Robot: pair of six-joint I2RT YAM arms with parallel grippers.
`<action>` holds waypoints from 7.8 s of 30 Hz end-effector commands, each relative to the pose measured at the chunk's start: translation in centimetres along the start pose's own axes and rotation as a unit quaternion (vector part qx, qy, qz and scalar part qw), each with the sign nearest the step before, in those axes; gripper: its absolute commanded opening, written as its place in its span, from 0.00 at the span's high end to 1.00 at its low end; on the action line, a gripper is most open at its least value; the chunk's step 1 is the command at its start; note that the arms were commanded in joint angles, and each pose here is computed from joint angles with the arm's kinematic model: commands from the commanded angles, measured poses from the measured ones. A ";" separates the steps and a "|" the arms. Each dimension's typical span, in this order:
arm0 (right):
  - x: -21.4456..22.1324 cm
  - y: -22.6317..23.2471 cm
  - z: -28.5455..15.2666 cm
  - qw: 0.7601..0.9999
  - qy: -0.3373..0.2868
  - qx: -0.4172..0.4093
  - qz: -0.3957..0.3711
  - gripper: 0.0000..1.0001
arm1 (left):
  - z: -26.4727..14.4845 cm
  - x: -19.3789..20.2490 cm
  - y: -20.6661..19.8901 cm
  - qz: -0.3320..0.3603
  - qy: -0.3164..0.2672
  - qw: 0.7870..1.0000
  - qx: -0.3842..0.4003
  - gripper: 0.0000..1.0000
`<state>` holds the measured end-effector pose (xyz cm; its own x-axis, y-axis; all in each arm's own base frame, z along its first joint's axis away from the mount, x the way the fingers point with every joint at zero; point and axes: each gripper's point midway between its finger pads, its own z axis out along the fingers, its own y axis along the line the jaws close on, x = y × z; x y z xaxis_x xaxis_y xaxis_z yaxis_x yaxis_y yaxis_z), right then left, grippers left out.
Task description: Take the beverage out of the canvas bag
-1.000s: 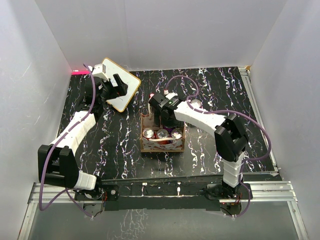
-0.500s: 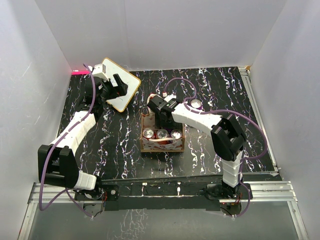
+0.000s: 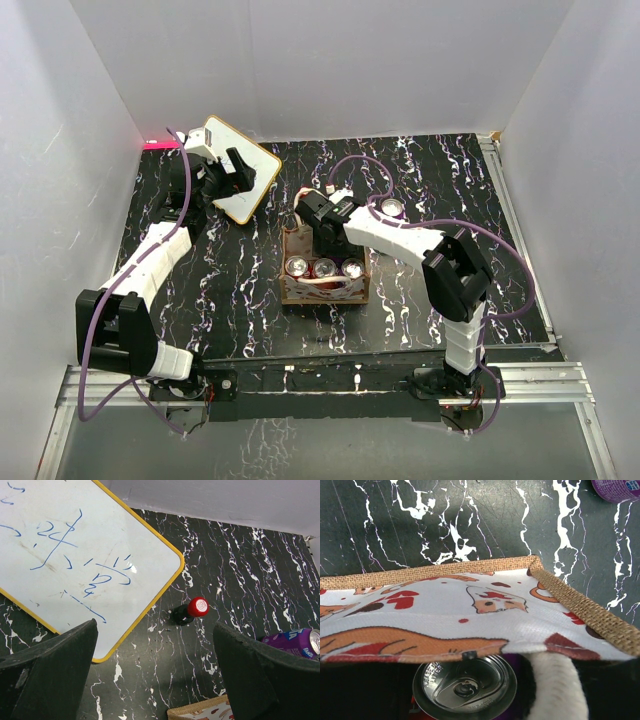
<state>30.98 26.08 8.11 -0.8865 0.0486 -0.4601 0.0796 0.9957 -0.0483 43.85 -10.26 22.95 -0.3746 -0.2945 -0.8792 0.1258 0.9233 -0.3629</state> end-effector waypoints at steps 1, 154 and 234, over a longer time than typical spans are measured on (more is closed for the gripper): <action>-3.8 0.6 -3.8 0.997 -0.056 -0.038 0.032 0.70 | -0.7 -2.3 -0.9 0.002 -0.026 1.000 0.012 0.03; -7.8 -6.7 -18.2 0.853 -0.289 -0.389 -0.194 0.01 | -0.8 -2.3 -1.2 -0.004 -0.024 1.000 0.018 0.03; 1.5 5.1 -8.1 0.843 -0.110 -0.208 -0.484 0.57 | -0.2 -1.6 -1.0 -0.008 -0.012 1.000 0.016 0.03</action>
<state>25.01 30.13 8.22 -0.3929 -0.8405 -0.3730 -0.8649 0.4756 -0.1607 43.62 -10.42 22.65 -0.3917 -0.3029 -0.8688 0.1228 0.9186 -0.3756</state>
